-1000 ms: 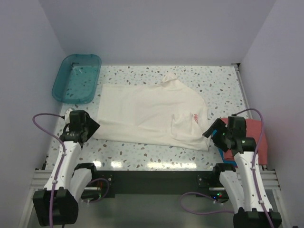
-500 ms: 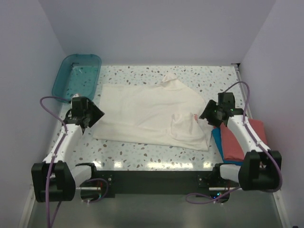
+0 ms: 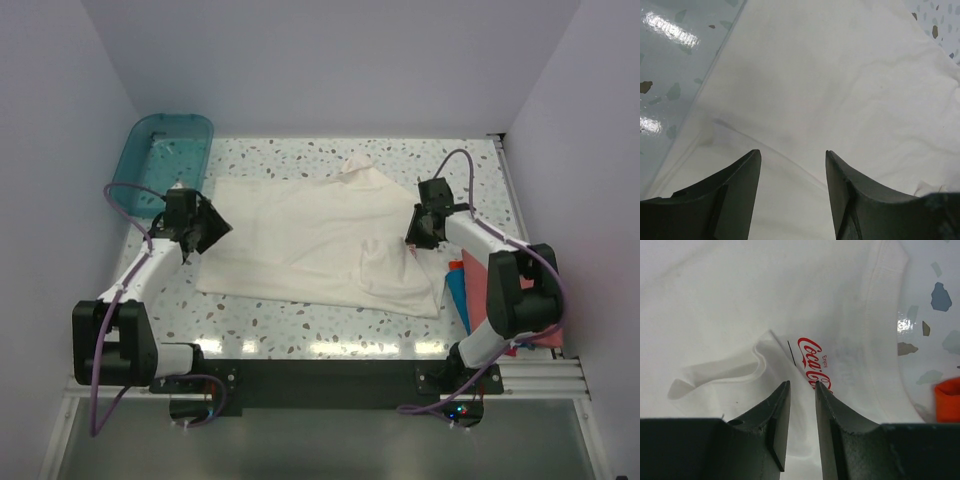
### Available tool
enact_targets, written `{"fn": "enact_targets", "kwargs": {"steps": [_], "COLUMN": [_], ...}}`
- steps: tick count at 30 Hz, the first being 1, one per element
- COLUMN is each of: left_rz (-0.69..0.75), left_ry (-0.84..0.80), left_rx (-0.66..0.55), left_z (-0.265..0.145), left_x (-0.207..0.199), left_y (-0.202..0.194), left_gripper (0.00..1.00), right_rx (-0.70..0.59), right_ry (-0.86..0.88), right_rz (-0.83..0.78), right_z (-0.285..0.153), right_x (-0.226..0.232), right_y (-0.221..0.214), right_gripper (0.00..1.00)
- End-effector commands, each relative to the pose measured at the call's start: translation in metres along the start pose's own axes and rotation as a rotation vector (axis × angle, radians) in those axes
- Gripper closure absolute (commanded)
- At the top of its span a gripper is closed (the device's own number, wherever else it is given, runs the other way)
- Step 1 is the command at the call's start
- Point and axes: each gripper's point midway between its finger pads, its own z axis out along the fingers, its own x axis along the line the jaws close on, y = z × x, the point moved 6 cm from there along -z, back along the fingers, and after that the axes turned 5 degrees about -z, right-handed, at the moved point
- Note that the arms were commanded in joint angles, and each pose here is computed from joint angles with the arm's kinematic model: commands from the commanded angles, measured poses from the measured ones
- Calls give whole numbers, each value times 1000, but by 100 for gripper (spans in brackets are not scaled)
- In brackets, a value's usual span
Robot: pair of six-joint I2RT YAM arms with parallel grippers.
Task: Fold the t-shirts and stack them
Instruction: Fold the tshirt
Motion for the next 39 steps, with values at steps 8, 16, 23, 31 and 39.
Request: {"fn": "enact_targets", "kwargs": {"steps": [8,16,23,31,39], "left_rz": [41,44,45,44,47], "left_ry": [-73,-65,-51,-41,-34], "left_rx": [-46,-42,-34,-26,-31], "left_z": [-1,1,2,3,4], "left_x": [-20,-17,-12,-8,-7], "left_y": [16,14,10,7,7], "left_gripper": [41,41,41,41,41], "right_rx": [-5,12,25,10,-64], "right_ry": [-53,-34,-15,-3,-44], "right_rz": [-66,-75,-75,-70,-40], "right_z": [15,18,17,10,-10], "right_x": [-7,-6,-5,-3,-9], "right_y": [-5,-13,-18,-16,-8], "right_gripper": [68,66,68,89,100]}}
